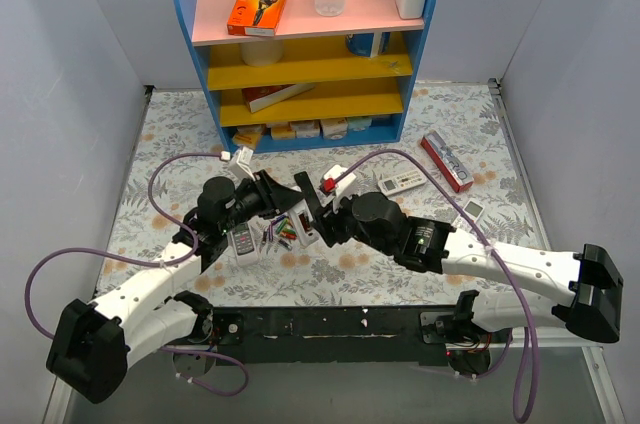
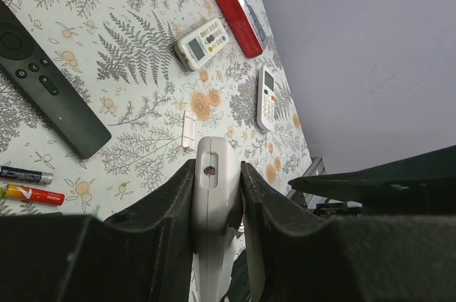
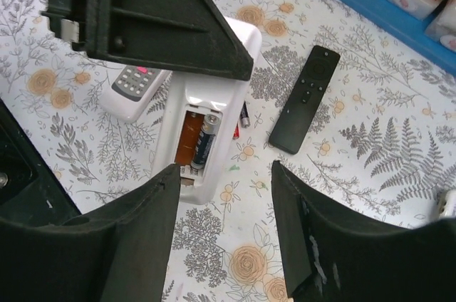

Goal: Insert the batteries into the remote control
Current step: Load the battery into the remote control.

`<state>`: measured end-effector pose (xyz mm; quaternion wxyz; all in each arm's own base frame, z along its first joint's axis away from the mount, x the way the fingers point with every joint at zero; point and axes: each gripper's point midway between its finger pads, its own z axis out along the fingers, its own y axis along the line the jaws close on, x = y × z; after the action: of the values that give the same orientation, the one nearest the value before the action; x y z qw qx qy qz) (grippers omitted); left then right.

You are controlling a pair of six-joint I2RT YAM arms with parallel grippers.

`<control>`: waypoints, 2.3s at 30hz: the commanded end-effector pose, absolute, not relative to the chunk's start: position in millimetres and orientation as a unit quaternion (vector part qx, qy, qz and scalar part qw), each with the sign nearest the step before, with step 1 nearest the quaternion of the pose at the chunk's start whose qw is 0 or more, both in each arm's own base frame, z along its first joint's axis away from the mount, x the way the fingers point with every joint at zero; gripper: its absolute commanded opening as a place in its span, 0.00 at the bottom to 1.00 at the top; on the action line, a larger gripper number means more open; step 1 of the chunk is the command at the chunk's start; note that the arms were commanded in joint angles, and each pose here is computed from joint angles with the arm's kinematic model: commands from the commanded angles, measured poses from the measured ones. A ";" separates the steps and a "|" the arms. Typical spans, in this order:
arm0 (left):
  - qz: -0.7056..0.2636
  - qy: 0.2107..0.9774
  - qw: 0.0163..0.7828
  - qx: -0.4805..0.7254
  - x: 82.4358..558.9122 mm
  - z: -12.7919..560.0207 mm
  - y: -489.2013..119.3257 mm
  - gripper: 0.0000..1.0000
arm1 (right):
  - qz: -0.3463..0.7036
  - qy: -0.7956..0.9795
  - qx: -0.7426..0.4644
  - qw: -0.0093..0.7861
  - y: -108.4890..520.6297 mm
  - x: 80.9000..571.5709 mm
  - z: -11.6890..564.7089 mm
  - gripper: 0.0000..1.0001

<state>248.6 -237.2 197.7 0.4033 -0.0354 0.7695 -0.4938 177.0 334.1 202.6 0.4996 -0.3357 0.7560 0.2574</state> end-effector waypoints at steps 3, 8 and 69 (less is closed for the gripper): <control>-0.501 0.768 0.399 -0.021 250.0 215.5 -243.8 0.00 | 0.266 0.701 -0.410 0.519 338.7 169.7 242.1 0.56; -0.507 0.776 0.375 -0.012 246.0 214.6 -249.3 0.00 | 0.236 0.653 -0.492 0.525 338.0 169.4 241.2 0.53; -0.542 0.758 0.349 0.099 227.6 239.2 -269.3 0.00 | 0.284 0.558 -0.645 0.439 357.7 158.7 225.8 0.17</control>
<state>226.8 -265.4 215.8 0.3307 0.0829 0.7777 -0.5282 160.0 352.8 216.1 0.4373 -0.6447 0.5657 0.2704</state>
